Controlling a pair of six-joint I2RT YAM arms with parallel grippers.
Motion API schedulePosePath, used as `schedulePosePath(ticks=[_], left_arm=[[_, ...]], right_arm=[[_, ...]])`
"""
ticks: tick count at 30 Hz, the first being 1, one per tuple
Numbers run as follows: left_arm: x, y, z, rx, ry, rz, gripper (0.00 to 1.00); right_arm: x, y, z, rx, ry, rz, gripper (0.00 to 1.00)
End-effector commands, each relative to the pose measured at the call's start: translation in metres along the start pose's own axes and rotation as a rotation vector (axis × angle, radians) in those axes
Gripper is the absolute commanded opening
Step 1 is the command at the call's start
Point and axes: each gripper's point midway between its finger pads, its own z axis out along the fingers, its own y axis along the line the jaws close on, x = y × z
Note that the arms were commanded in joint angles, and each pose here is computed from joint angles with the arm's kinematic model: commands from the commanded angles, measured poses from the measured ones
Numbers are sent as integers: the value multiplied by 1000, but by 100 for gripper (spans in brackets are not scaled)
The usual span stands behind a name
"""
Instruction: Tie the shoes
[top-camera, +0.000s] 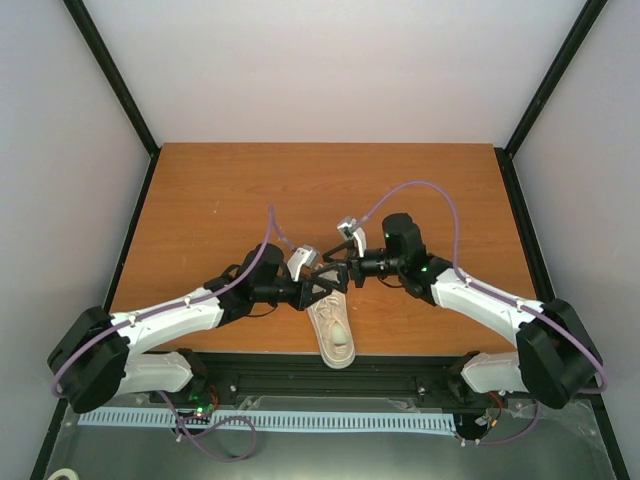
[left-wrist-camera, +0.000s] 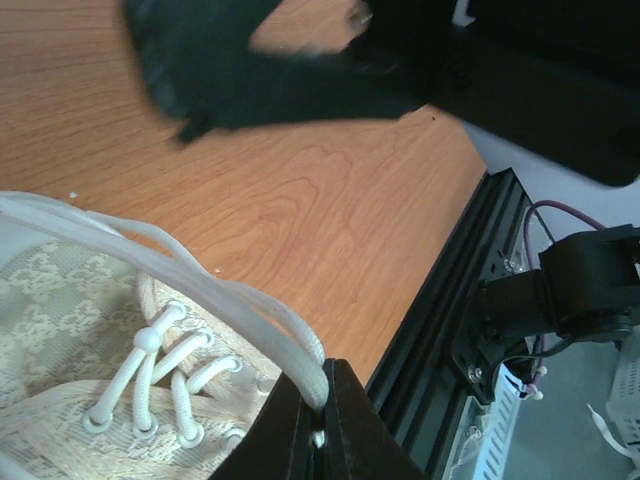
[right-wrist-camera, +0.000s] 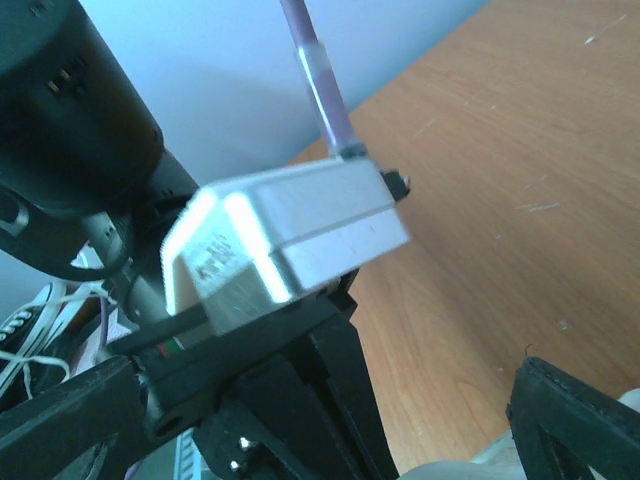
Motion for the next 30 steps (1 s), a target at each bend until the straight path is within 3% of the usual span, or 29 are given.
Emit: schedulePosePath(ticks=[1,12,22,30], left_arm=[[-9,-18,-7,66,-12,38,1],[-13,-26,-8,95,-9,49,1],[-16,-18,-17,28,-42,38,1],[-12,-28,-17,82,-8,46,1]], right_arm=[[12,6,12,-70,39,-42,99],[41,-8,19,-50,96,-9,98],[20,13,-15,39,10,-114,98],[13,30,-15,-60,12,-139,99]])
